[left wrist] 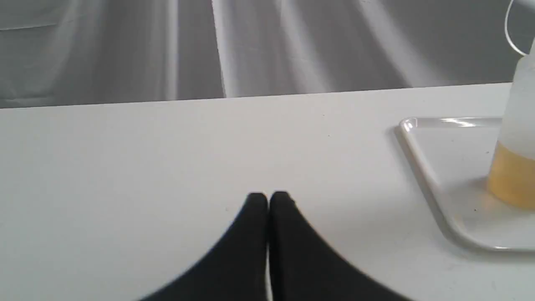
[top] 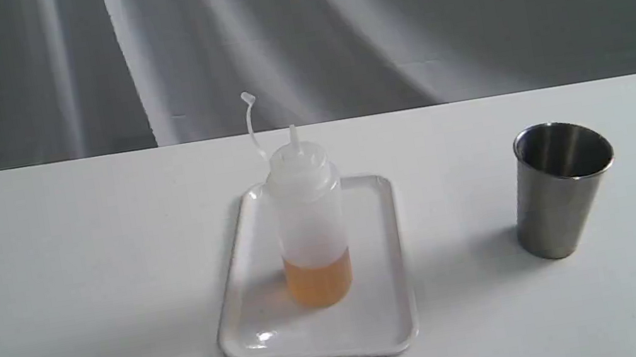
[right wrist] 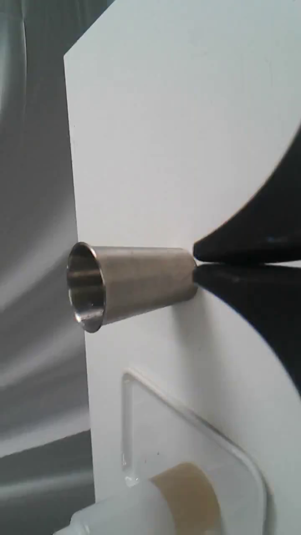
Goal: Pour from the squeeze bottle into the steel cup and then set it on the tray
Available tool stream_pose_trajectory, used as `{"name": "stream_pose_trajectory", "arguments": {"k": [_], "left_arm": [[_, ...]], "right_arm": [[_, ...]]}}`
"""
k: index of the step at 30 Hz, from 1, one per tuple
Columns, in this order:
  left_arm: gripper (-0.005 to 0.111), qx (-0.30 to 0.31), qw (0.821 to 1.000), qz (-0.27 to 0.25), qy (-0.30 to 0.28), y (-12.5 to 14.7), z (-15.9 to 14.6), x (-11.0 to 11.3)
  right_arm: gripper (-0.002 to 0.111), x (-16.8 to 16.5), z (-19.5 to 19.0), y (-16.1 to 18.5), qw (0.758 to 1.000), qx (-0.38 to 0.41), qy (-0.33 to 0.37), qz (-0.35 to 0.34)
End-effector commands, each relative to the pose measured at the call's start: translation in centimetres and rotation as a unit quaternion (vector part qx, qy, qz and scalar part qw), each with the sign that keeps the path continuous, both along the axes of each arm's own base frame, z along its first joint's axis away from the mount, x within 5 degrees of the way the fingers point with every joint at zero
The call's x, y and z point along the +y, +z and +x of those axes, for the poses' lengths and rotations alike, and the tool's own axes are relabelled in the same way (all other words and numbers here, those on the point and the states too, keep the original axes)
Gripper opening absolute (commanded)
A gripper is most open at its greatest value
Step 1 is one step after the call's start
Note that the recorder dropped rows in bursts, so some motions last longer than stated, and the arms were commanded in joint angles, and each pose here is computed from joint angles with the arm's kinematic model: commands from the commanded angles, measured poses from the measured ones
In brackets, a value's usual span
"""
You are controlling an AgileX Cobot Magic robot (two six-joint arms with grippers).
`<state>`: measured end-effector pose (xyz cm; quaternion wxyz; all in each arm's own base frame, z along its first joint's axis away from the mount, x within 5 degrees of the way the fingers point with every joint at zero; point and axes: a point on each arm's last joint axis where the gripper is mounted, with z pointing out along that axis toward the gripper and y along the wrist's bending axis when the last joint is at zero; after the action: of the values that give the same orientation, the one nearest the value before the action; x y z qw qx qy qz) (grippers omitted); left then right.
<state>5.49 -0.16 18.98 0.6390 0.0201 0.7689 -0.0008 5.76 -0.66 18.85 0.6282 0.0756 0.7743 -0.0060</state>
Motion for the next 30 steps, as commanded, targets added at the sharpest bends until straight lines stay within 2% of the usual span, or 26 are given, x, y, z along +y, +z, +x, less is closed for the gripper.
{"name": "stream_pose_trajectory", "arguments": {"k": [1,10,30], "left_arm": [[0.000,-0.003,1.000,-0.002,0.001,-0.07,0.01,0.01],[0.000,-0.003,1.000,-0.002,0.001,-0.07,0.01,0.01],[0.000,-0.003,1.000,-0.001,0.001,-0.07,0.01,0.01]], "right_arm": [[0.000,-0.13,-0.07,-0.17,1.000,0.005,-0.008,-0.019],[0.000,-0.16,-0.20,-0.33,0.999,0.016,-0.004,-0.048],[0.000,-0.30,-0.48,-0.57,0.998,0.026,-0.018,-0.051]]}}
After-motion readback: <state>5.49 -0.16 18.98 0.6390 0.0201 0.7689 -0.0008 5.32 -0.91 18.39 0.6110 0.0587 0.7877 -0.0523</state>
